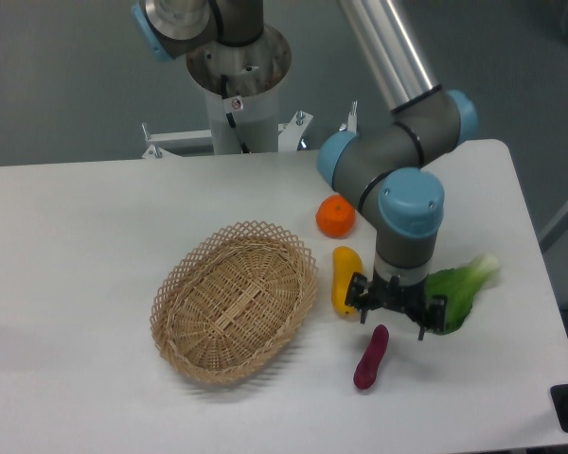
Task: Pick up the sweet potato from the table
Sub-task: 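Lower the gripper around the purple sweet potato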
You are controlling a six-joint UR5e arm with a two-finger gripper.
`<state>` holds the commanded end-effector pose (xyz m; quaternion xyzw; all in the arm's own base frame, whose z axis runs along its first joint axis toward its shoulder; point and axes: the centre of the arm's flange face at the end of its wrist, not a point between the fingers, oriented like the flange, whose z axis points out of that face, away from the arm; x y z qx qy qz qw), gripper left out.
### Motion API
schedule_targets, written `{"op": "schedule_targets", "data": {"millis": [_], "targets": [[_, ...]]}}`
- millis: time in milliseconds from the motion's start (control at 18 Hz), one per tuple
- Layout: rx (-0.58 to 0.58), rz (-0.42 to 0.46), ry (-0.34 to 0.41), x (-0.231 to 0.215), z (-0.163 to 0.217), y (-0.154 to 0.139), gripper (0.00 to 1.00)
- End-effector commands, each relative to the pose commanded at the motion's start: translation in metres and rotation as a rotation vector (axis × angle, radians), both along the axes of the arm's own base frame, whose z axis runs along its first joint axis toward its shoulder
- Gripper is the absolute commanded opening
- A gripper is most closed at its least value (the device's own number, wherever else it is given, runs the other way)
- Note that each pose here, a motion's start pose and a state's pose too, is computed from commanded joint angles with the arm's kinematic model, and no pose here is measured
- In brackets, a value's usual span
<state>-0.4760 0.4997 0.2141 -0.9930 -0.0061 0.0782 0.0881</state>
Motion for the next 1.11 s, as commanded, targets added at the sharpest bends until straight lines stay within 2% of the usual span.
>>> {"op": "schedule_targets", "data": {"millis": [389,500,667,778,889,1111], "targets": [[0.005,-0.025,0.017,0.011,-0.024,0.014,1.00],[0.003,-0.024,0.019,0.011,-0.025,0.014,0.88],[-0.001,-0.024,0.024,0.010,-0.026,0.014,0.75],[-0.002,-0.024,0.026,0.008,-0.026,0.015,0.73],[-0.001,-0.024,0.027,0.007,-0.026,0.016,0.65],[-0.003,-0.044,0.035,0.006,-0.023,0.016,0.40]]}}
